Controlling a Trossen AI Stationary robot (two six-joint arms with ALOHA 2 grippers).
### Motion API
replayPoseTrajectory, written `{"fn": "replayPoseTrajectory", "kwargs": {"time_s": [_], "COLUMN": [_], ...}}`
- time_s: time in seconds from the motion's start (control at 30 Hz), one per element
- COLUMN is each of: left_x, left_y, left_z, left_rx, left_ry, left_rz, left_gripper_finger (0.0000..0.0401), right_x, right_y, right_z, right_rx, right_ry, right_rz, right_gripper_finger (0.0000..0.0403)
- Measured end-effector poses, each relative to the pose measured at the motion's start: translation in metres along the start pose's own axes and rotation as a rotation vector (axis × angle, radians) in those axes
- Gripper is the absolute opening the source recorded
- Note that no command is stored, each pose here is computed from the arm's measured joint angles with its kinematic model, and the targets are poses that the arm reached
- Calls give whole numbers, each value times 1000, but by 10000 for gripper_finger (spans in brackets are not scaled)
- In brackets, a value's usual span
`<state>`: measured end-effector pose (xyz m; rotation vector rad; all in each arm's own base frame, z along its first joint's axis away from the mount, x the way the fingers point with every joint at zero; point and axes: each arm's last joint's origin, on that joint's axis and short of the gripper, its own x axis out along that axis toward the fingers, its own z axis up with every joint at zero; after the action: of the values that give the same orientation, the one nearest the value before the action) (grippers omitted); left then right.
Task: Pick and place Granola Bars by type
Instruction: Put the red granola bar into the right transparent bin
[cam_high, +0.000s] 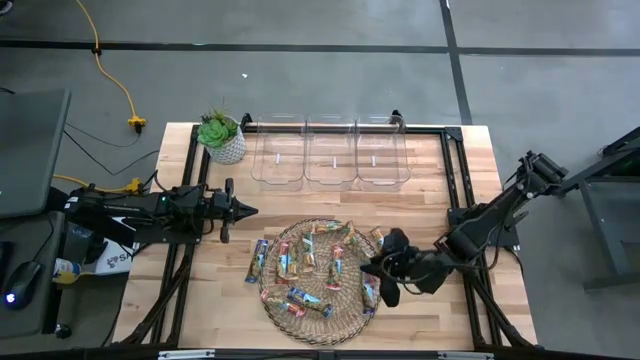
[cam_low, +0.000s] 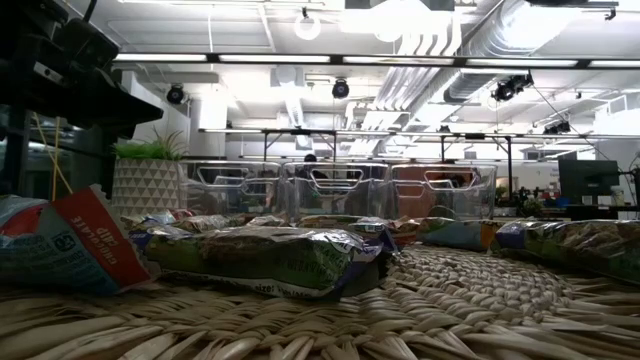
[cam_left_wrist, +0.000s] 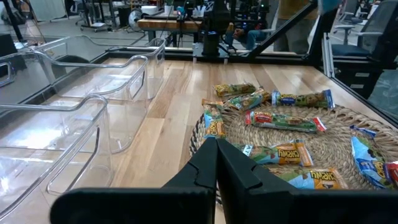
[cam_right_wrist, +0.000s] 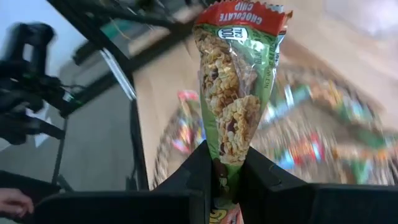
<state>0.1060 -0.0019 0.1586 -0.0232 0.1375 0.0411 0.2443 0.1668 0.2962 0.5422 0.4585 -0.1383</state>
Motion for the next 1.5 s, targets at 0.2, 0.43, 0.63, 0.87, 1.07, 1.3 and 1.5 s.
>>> {"fn": "replayPoseTrajectory", "kwargs": {"time_s": [0.2,0.43,0.63,0.87,1.07,1.3,1.5], "left_x": [0,0,0,0,0,0,0], "left_y": [0,0,0,0,0,0,0], "left_z": [0,0,0,0,0,0,0], "left_rx": [0,0,0,0,0,0,0], "left_ry": [0,0,0,0,0,0,0], "left_rz": [0,0,0,0,0,0,0], "left_gripper_finger": [1,1,1,1,1,1,1], "right_x": [1,-9,-33,-74,-104,-122,-121], "right_y": [12,28,47,57,51,34,12], "right_z": [26,54,92,144,182,214,231], "right_rx": [-92,-184,-311,-449,-499,-430,-369], "right_ry": [-188,-367,-480,-554,-602,-664,-672], "right_rz": [135,226,161,-51,-292,-608,-868], "right_gripper_finger": [36,34,33,34,35,39,41]}}
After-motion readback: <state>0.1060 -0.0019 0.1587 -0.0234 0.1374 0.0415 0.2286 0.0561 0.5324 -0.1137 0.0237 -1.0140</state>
